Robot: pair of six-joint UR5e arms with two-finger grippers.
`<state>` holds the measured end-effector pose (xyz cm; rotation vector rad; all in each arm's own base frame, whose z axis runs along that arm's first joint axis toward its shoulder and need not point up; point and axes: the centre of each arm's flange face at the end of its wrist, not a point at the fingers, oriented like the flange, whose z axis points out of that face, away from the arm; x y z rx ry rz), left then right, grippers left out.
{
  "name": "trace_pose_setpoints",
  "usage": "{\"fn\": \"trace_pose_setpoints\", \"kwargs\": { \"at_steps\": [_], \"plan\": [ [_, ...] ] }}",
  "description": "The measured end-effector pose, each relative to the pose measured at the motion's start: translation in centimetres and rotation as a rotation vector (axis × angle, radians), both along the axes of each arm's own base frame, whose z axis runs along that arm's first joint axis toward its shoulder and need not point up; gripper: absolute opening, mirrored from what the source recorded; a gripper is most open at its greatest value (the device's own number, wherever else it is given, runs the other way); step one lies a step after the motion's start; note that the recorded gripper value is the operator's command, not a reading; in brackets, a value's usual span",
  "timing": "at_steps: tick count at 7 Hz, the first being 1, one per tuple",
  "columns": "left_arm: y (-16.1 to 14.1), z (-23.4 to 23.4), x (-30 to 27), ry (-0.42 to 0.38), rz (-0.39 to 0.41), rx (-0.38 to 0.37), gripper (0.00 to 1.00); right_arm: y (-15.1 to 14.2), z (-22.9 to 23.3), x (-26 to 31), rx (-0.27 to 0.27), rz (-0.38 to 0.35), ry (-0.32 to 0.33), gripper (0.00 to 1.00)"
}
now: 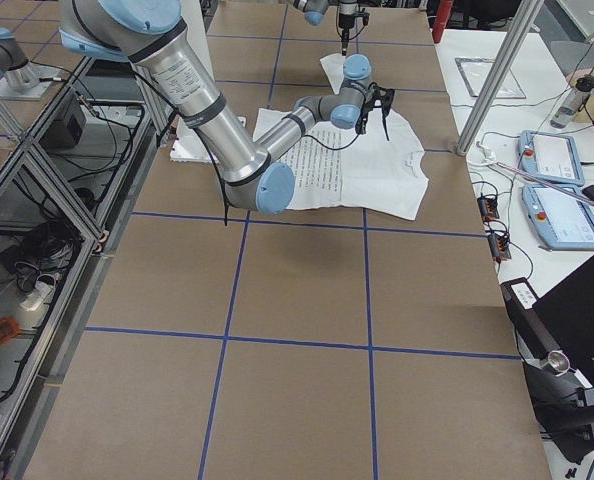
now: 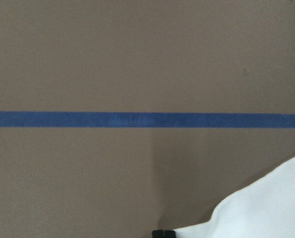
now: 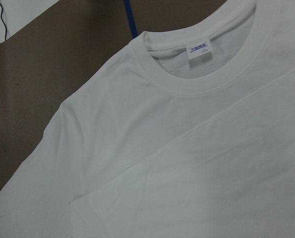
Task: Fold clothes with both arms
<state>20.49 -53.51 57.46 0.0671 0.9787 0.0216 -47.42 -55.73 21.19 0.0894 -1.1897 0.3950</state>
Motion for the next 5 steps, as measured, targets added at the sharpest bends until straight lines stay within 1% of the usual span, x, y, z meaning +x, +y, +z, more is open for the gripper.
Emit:
{"fn": "trace_pose_setpoints", "kwargs": {
  "at_steps": [1, 3, 5],
  "plan": [
    [-0.2, -3.7, 0.2, 0.044, -0.026, 0.001, 0.00, 0.6, 2.9, 2.8, 0.000, 0.013, 0.014, 1.00],
    [-1.7, -12.6, 1.4, 0.144, -0.119, -0.044, 0.00, 1.4, 8.2, 7.6, -0.003, 0.036, 0.060, 1.00],
    [-3.8, -23.3, 5.7, 0.257, -0.172, -0.096, 0.00, 3.3, 13.9, 12.4, 0.012, 0.036, 0.125, 1.00]
  ]
}}
